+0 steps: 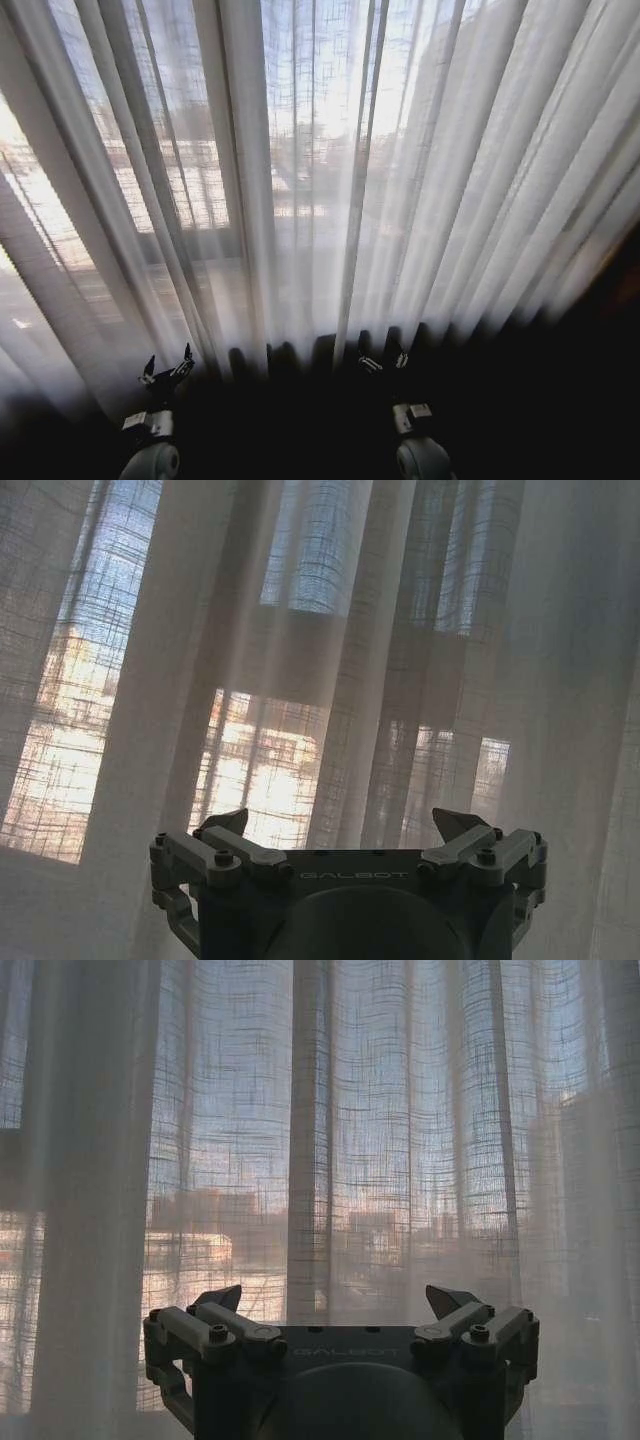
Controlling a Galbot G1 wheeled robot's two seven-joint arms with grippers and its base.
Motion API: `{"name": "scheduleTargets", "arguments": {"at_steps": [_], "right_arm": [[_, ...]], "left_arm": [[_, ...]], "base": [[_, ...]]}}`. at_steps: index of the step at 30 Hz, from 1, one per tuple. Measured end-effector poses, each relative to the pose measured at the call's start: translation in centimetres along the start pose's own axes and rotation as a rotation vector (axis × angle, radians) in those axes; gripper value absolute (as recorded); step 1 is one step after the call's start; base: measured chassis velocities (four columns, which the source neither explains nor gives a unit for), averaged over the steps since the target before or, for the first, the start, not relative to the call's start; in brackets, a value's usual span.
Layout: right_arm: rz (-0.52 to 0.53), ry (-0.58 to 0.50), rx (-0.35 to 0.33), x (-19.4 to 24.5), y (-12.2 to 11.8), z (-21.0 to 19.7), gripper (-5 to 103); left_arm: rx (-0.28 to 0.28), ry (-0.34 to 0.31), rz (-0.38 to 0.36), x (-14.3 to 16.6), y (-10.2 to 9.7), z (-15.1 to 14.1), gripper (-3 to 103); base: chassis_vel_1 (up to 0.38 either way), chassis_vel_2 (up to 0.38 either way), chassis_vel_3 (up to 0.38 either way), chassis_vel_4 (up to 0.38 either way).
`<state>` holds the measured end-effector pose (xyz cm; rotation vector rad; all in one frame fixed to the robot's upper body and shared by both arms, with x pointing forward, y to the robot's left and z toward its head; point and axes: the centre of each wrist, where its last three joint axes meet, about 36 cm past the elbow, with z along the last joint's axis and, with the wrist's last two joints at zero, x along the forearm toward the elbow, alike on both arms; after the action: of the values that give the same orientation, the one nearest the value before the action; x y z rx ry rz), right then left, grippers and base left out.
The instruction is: Open the curtains by pulling them apart, changing their state from closed to fully open.
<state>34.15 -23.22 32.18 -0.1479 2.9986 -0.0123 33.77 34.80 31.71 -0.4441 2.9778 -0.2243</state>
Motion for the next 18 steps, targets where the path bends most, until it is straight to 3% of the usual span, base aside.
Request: {"name": "scheduleTargets", "arguments": {"at_steps": [8, 18], "right_arm": [[0.005, -0.002, -0.001, -0.2, 0.0, 0.6, 100], [-0.029, -0.019, 0.053, -2.6, 0.5, 1.1, 100]], "left_arm": [[0.0, 0.0, 0.0, 0.0, 0.0, 0.0, 100], [0.0, 0.0, 0.0, 0.0, 0.0, 0.0, 100]], "base": [[-0.268, 0.233, 0.259, -0.234], [-0.231, 0.246, 0.236, -0.242]]}}
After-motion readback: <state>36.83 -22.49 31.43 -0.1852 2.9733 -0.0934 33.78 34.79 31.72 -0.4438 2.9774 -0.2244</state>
